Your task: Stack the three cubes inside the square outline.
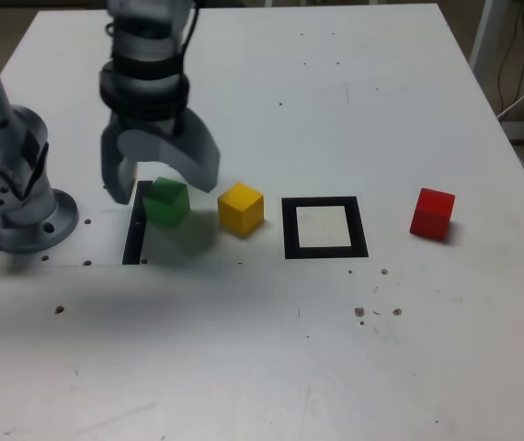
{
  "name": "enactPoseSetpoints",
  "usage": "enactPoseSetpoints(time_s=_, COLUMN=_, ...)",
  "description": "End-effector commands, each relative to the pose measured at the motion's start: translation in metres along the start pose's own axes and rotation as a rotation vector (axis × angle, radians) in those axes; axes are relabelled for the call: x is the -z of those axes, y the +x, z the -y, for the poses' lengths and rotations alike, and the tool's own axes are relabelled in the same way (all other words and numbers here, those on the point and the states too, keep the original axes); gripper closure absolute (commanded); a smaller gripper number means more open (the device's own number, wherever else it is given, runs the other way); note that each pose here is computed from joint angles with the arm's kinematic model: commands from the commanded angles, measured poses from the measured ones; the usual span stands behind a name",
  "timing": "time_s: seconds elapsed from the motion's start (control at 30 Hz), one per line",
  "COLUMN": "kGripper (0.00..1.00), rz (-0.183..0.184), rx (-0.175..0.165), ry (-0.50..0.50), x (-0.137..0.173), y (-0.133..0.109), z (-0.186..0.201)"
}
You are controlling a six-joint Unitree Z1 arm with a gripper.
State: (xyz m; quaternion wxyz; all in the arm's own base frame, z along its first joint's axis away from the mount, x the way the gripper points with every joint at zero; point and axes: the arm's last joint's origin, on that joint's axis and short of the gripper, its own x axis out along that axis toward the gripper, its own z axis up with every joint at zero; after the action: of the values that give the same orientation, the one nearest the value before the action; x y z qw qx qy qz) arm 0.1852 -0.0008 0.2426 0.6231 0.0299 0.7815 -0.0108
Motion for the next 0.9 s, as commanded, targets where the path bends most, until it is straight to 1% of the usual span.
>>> enactPoseSetpoints(time_s=0.0, kGripper=0.00, rz=-0.011, rx=-0.012, ry=0.015, x=-0.008, y=-0.007, z=0.002)
enactPoseSetpoints(time_s=0.17, kGripper=0.00, rz=-0.018, rx=-0.042, ry=0.033, x=-0.023, y=-0.028, z=0.003)
enactPoseSetpoints(time_s=0.27, kGripper=0.00, rz=-0.020, rx=-0.053, ry=0.040, x=-0.034, y=-0.038, z=0.003)
enactPoseSetpoints(time_s=0.57, kGripper=0.00, rz=-0.015, rx=-0.061, ry=0.074, x=-0.070, y=-0.062, z=0.005)
enactPoseSetpoints(time_s=0.87, kGripper=0.01, rz=0.005, rx=-0.069, ry=0.141, x=-0.109, y=-0.089, z=0.012)
